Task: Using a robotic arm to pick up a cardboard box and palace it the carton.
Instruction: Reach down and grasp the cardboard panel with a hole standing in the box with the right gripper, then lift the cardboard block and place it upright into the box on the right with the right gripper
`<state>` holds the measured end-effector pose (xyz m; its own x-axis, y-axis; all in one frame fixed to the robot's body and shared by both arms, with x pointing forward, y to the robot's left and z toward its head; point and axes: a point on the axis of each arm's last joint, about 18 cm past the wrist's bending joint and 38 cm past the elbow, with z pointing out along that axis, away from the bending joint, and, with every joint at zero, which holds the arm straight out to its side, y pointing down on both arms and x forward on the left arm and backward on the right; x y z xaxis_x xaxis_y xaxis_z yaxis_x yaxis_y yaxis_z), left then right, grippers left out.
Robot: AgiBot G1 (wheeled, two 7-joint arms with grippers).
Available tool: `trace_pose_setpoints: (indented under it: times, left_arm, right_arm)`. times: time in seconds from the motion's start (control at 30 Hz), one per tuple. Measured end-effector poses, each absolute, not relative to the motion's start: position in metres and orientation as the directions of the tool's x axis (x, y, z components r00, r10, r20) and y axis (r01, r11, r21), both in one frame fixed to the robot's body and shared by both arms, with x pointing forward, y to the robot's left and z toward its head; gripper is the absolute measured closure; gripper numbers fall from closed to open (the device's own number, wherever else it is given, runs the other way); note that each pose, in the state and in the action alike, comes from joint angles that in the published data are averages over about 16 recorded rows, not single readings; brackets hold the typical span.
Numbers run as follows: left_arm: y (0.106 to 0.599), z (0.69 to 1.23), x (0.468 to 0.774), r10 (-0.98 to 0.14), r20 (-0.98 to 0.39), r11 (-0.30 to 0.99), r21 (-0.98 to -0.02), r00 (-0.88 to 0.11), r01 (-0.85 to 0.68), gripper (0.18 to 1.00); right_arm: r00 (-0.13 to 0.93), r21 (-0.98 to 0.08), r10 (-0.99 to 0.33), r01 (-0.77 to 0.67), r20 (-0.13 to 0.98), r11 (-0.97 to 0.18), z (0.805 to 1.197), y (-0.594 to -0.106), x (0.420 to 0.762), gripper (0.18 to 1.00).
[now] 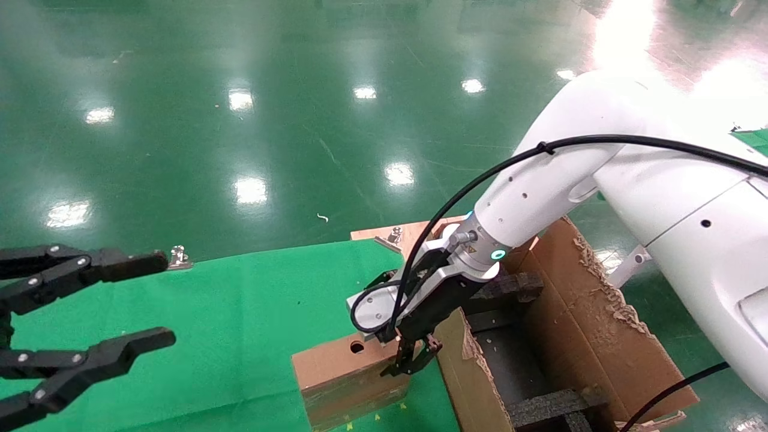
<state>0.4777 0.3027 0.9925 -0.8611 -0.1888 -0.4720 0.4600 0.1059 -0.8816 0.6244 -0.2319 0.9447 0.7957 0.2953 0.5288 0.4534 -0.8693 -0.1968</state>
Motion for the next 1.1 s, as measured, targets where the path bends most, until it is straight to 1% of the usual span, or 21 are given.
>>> trace_pose_setpoints:
  times: [0.1,0.17,0.3,0.4,0.5,0.6,0.7,0.9,1.1]
  left_arm:
    - [0.303,0.992,0.478,-0.189,-0.472,0.106,-0.882,-0.861,0.46,0.644]
    - [0.303,0.992,0.478,-0.189,-0.472,0.106,-0.882,-0.861,0.46,0.606]
    - [0.303,0.992,0.478,-0.189,-0.472,0.106,-0.882,-0.861,0.46,0.502]
    - [0.303,0.992,0.478,-0.189,-0.472,0.106,-0.882,-0.861,0.46,0.435]
    - [0.303,0.992,0.478,-0.189,-0.472,0.106,-0.882,-0.861,0.46,0.367]
    - [0.303,0.992,0.478,-0.189,-0.472,0.106,-0.882,-0.861,0.46,0.315]
    - [0.303,0.992,0.478,-0.189,-0.472,0.106,-0.882,-0.861,0.46,0.268]
    - [0.303,0.992,0.478,-0.189,-0.472,0.106,-0.882,-0.861,0.46,0.213]
    - [0.303,0.992,0.478,-0.189,-0.472,0.106,-0.882,-0.861,0.46,0.19]
  right_arm:
    - [0.796,-0.198,0.295,0.454,0.529,-0.869,0.945,-0.232,0.624,0.397]
    - [0.796,-0.198,0.295,0.454,0.529,-0.869,0.945,-0.232,0.624,0.435]
    - [0.796,-0.199,0.294,0.453,0.53,-0.869,0.945,-0.232,0.624,0.535]
    - [0.796,-0.205,0.286,0.45,0.534,-0.869,0.947,-0.232,0.625,0.591]
    - [0.795,-0.216,0.271,0.444,0.543,-0.87,0.952,-0.234,0.625,0.658]
    - [0.791,-0.231,0.248,0.436,0.559,-0.87,0.964,-0.236,0.625,0.697]
    - [0.78,-0.244,0.222,0.43,0.585,-0.869,0.982,-0.24,0.625,0.737]
    - [0.731,-0.255,0.17,0.432,0.661,-0.865,1.038,-0.252,0.619,0.762]
    - [0.661,-0.231,0.149,0.451,0.735,-0.862,1.096,-0.264,0.607,0.769]
